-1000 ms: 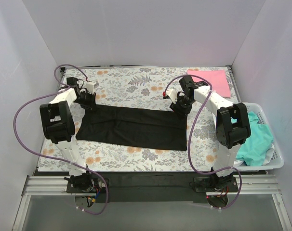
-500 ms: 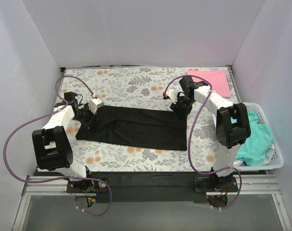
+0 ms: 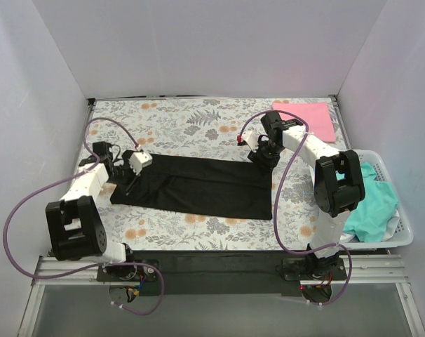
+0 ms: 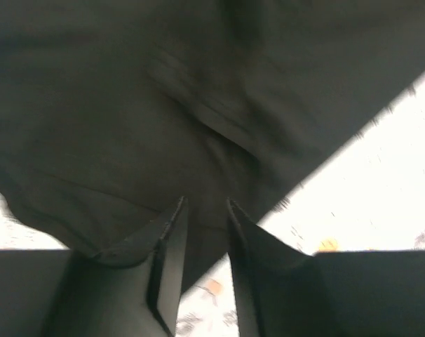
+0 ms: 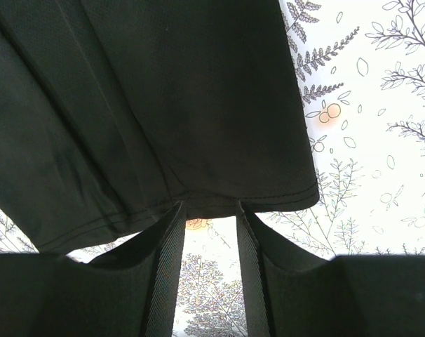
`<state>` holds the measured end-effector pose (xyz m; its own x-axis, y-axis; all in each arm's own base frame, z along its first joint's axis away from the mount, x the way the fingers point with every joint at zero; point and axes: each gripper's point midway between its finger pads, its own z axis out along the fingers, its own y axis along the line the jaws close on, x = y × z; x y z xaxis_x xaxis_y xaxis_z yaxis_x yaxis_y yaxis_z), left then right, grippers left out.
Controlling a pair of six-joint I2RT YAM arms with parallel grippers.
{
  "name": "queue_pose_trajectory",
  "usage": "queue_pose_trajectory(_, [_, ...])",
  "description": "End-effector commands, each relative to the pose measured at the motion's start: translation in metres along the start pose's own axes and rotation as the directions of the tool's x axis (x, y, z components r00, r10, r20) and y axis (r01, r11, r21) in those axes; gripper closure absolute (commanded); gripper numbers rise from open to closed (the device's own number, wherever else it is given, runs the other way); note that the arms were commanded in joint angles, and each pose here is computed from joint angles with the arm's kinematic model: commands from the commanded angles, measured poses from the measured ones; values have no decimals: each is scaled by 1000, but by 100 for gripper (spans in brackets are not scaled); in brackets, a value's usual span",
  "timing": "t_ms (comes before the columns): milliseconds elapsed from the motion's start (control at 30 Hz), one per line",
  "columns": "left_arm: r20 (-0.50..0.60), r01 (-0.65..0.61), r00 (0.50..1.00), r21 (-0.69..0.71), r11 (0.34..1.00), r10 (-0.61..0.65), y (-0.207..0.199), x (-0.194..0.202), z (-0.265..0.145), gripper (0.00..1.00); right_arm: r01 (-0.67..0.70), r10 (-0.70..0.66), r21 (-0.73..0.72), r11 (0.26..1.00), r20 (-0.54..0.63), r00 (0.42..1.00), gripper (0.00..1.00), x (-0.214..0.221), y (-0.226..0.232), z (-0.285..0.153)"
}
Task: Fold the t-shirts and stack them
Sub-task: Fold the tshirt
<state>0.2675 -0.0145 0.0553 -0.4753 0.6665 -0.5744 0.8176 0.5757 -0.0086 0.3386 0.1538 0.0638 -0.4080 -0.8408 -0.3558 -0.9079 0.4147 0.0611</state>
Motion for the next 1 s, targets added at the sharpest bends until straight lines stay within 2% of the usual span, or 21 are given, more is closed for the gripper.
queue_pose_trajectory(0, [122, 137, 984, -37, 990, -132, 36, -44, -7, 71, 8, -8, -1, 1000, 17, 1000, 60, -5, 2, -6])
queue_pose_trajectory(67, [120, 245, 964, -37, 969, -239, 49, -46, 3, 69, 8, -8, 1, 1000, 15, 1000, 61, -5, 2, -6])
queue_pose_trajectory(200, [106, 316, 946, -98, 944, -306, 80, -48, 13, 73, 7, -7, -2, 1000, 20, 1000, 62, -6, 2, -6])
queue_pose_trajectory(267, [66, 338, 941, -81, 938, -333, 74, -46, 26, 76, -1, 1, -6, 1000, 18, 1000, 63, -6, 2, -4])
queue_pose_trajectory(433, [9, 260, 966, -49, 964, -260, 46, -52, 44, 80, -1, 1, -1, 1000, 18, 1000, 64, -9, -2, -3])
queue_pose_trajectory(500, [21, 220, 975, -31, 975, -219, 33, -61, 41, 80, -1, 1, 2, 1000, 16, 1000, 64, -9, -2, -3])
queue_pose_trajectory(533, [7, 147, 989, 5, 989, -147, 13, -67, 47, 80, -4, 4, 1, 1000, 13, 1000, 64, -8, -3, -3])
queue_pose_trajectory(767, [-21, 13, 1000, 38, 999, -12, -21, -65, 35, 80, -9, 9, -11, 1000, 12, 1000, 64, -9, -3, 2])
queue_pose_trajectory(867, [47, -16, 999, 30, 999, 15, -25, -79, 19, 80, -12, 12, -11, 1000, 25, 1000, 64, -15, -5, 1])
queue_pose_trajectory(967, [146, 40, 988, 16, 999, -42, -19, -95, 5, 79, -8, 8, -12, 1000, 30, 1000, 64, -19, -5, 2])
